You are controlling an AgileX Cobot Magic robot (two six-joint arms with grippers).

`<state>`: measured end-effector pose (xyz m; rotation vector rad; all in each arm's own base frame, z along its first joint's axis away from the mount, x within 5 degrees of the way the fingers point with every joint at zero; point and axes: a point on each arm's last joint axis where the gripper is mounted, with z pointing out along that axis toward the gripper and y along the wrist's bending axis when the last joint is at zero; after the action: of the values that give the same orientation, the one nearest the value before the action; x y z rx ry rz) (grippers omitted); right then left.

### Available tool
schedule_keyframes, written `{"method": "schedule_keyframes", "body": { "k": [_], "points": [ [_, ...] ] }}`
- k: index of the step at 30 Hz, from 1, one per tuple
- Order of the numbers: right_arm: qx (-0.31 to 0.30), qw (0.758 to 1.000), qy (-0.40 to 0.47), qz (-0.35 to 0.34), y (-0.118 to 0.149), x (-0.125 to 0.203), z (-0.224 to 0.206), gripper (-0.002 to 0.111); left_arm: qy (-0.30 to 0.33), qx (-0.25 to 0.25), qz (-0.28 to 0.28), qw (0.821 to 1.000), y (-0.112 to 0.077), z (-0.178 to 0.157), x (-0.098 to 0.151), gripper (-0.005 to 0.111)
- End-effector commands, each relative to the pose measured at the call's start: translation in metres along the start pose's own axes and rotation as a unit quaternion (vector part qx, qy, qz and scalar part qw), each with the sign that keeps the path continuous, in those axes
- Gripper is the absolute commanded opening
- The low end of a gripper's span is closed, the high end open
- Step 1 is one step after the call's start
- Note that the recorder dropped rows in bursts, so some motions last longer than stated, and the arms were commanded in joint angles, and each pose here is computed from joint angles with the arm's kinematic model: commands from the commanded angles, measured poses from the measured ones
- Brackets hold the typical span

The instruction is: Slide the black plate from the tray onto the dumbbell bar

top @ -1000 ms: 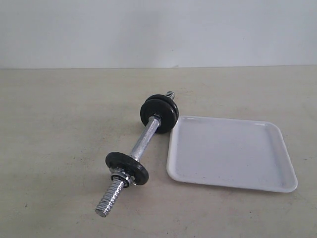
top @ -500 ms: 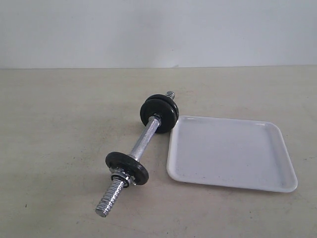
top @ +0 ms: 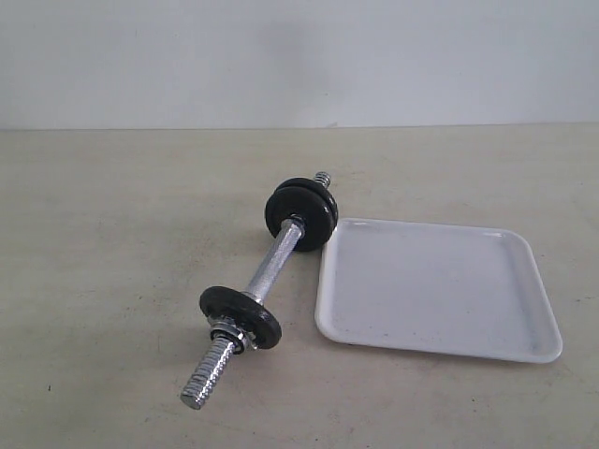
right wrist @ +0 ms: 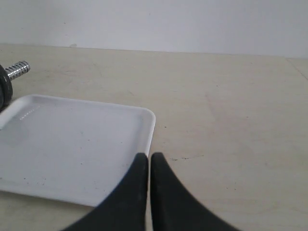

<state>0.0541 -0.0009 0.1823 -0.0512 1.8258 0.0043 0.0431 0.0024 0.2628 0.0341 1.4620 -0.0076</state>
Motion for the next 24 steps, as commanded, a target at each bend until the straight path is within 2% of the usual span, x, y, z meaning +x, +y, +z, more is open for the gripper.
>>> {"method": "schedule_keyframes", "body": {
  "k": [1, 2, 3, 9, 11, 14, 21, 24],
  "points": [
    [0.004, 1.0, -0.006, -0.002, -0.001, -0.001, 0.0, 0.0, -0.106, 0.014, 0.009, 0.994, -0.009, 0.006, 0.029, 0.004],
    [0.004, 1.0, -0.006, -0.002, -0.001, -0.001, 0.0, 0.0, -0.131, 0.018, 0.016, 0.991, -0.011, 0.005, 0.025, 0.004],
    [0.003, 1.0, -0.006, -0.001, 0.0, -0.001, 0.0, 0.0, -0.088, -0.003, 0.017, 0.996, -0.007, 0.006, 0.033, 0.004],
    [0.003, 1.0, 0.0, 0.003, 0.0, 0.0, 0.0, 0.0, 0.019, -0.066, -0.018, 0.997, 0.003, 0.007, 0.052, 0.004],
    [0.003, 1.0, 0.0, 0.003, 0.0, 0.0, 0.0, 0.0, 0.063, -0.084, -0.053, 0.993, 0.006, 0.006, 0.061, 0.004],
    [0.003, 1.0, 0.0, 0.003, 0.0, 0.0, 0.0, 0.0, 0.146, -0.119, -0.098, 0.977, 0.01, 0.001, 0.077, 0.004],
    [0.003, 1.0, 0.0, 0.003, 0.0, 0.0, 0.0, 0.0, 0.141, -0.118, -0.099, 0.978, 0.01, 0.002, 0.076, 0.004],
    [0.003, 1.0, 0.0, 0.003, 0.0, 0.0, 0.0, 0.0, 0.07, -0.088, -0.096, 0.989, 0.006, 0.006, 0.063, 0.004]
  ]
}}
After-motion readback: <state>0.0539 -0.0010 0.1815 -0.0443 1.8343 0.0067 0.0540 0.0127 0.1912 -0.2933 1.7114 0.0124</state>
